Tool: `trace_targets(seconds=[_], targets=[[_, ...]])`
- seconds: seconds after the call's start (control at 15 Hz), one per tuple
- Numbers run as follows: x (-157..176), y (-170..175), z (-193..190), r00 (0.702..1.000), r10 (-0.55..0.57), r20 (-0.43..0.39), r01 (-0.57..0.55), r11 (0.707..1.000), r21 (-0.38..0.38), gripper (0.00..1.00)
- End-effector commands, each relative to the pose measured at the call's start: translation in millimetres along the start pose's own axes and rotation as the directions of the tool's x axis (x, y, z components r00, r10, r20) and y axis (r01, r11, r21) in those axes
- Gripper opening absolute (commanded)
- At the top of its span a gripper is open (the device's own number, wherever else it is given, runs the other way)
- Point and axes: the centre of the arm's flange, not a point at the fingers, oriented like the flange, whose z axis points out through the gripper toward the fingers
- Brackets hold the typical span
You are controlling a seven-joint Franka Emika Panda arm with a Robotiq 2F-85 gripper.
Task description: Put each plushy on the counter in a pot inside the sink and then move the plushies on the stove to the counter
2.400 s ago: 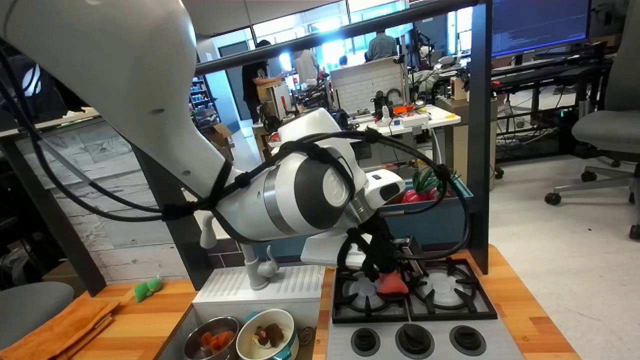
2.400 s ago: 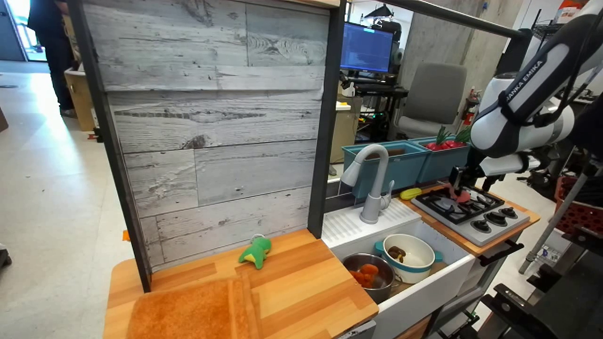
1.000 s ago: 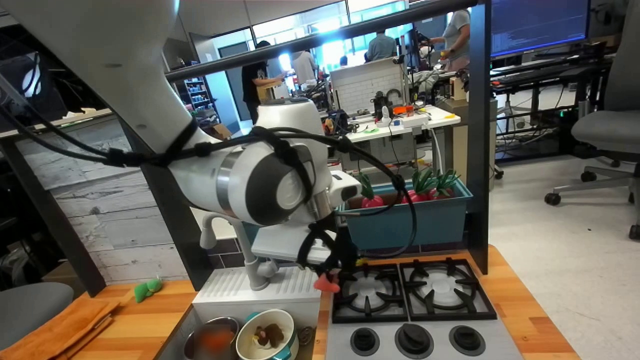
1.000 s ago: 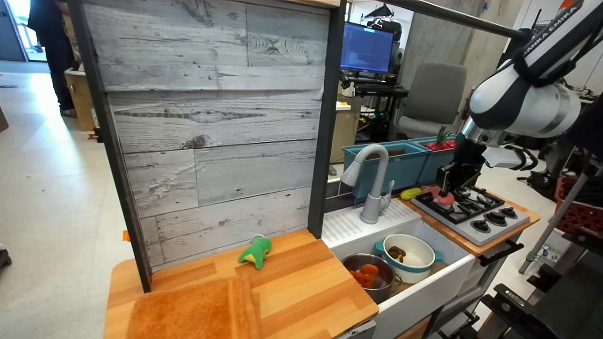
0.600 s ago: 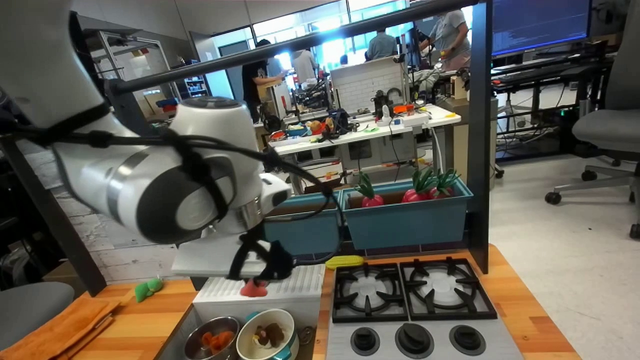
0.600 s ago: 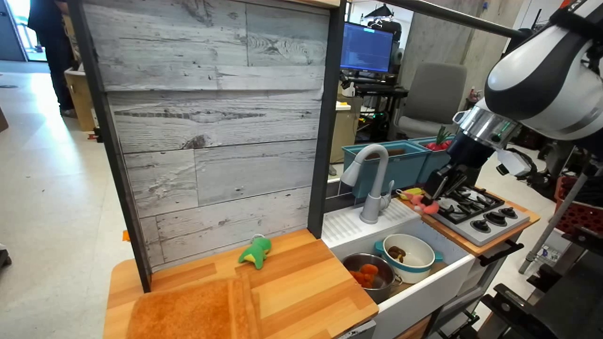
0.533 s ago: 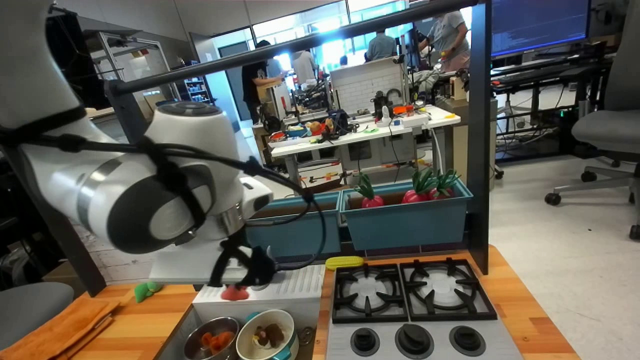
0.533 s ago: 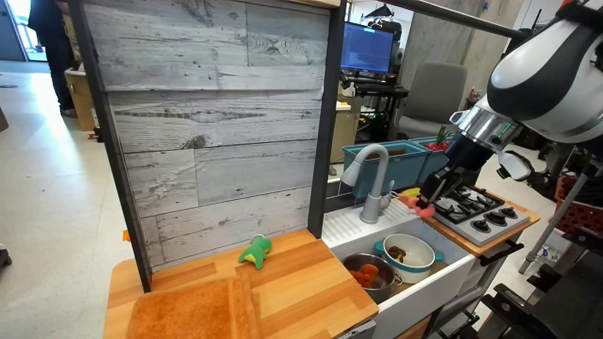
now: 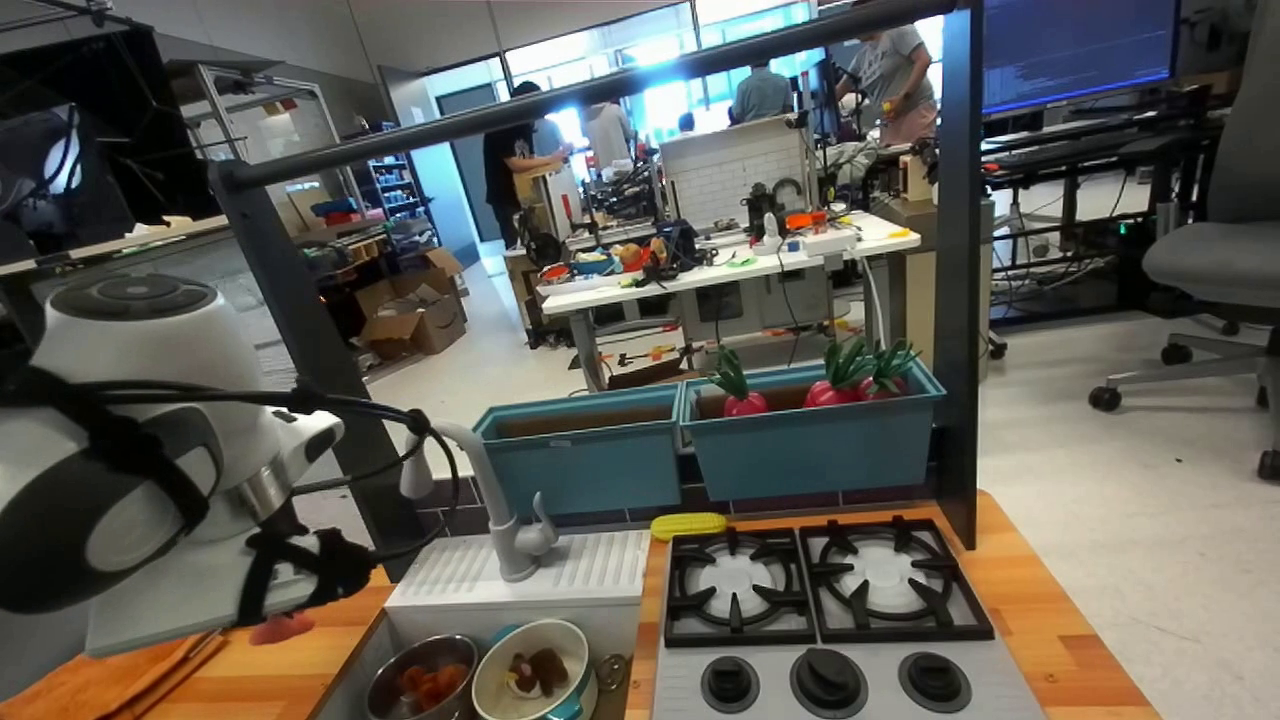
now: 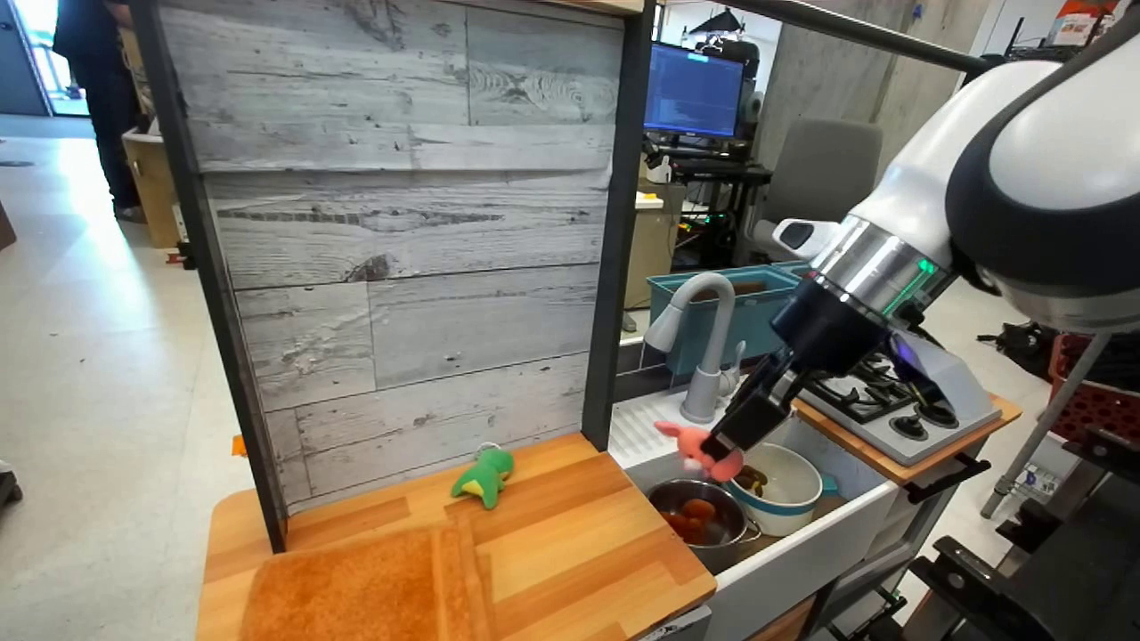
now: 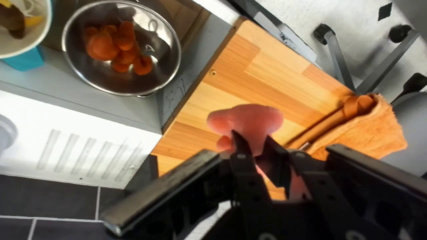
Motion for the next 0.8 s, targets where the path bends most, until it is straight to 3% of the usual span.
trace_targets(seconds=[0.0, 0.33, 0.4, 0.47, 0.6, 0.73], targets=[[17, -12, 40, 0.997, -0.083, -0.006, 0.082, 0.997, -0.003, 0.03], [28, -27, 74, 0.986, -0.168, 0.0, 0.168, 0.986, 0.009, 0.03], [30, -27, 79, 0.984, -0.18, -0.001, 0.18, 0.984, 0.007, 0.14], [31, -27, 84, 0.982, -0.189, -0.004, 0.189, 0.982, -0.002, 0.39], [30, -24, 90, 0.979, -0.204, 0.002, 0.204, 0.979, -0.021, 0.43], [24, -19, 89, 0.977, -0.213, 0.019, 0.213, 0.976, -0.035, 0.58]])
